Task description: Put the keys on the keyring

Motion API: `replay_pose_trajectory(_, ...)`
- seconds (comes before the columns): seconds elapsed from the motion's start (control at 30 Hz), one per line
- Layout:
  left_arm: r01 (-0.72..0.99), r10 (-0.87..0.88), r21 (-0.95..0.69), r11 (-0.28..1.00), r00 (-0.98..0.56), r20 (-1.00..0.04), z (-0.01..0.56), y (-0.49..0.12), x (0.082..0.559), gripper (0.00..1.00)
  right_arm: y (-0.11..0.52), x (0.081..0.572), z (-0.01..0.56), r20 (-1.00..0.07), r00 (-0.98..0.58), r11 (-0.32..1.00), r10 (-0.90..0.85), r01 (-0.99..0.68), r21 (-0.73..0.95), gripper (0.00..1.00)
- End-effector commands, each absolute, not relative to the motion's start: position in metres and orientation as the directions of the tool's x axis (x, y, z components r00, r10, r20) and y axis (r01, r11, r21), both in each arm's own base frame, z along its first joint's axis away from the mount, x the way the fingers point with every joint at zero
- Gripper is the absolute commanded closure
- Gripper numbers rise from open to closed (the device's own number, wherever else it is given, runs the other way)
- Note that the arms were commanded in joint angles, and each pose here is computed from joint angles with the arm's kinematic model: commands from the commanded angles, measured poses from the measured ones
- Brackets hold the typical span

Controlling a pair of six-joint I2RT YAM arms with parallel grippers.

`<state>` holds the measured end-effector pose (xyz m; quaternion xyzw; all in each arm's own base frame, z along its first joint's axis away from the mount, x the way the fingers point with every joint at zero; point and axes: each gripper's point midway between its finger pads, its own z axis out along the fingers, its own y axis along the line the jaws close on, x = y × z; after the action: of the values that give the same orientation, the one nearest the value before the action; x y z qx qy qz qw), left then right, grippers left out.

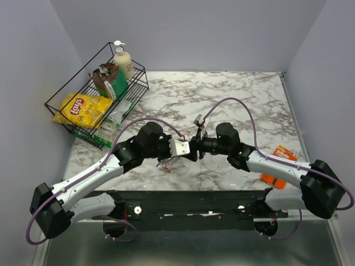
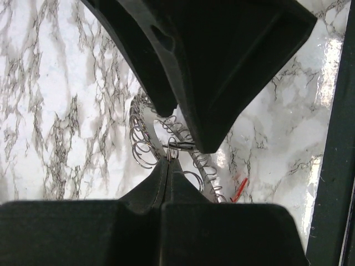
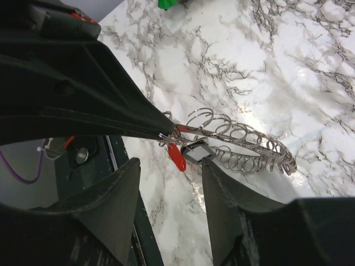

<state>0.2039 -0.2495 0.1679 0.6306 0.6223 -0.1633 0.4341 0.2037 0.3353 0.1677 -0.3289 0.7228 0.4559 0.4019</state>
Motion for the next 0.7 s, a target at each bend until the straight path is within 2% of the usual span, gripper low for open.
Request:
replay_pose_trajectory(0.0, 0.909, 0.578, 0.368, 0.197, 0.196, -0.792, 0.193, -0.257, 0.21, 1.0, 0.328, 0.201, 0.16, -0.885, -0.447, 0.388, -0.13, -0.844, 0.37, 0.4)
replay_pose_trajectory(0.13, 0.91, 0.546, 0.358, 0.208, 0.196, -0.815, 0.201, -0.26, 0.208, 1.0, 0.322, 0.2, 0.176, -0.917, -0.382, 0.382, -0.113, -0.869, 0.315, 0.37)
replay_pose_trajectory(0.47, 0.909, 0.372, 0.331, 0.255, 0.224, -0.901, 0.236, -0.276, 0.201, 1.0, 0.298, 0.183, 0.237, -0.992, -0.124, 0.338, -0.021, -0.935, 0.109, 0.39)
replay_pose_trajectory(0.67, 0.924, 0.232, 0.307, 0.226, 0.255, -0.939, 0.254, -0.29, 0.189, 1.0, 0.297, 0.162, 0.262, -0.999, -0.036, 0.24, 0.02, -0.97, 0.04, 0.42)
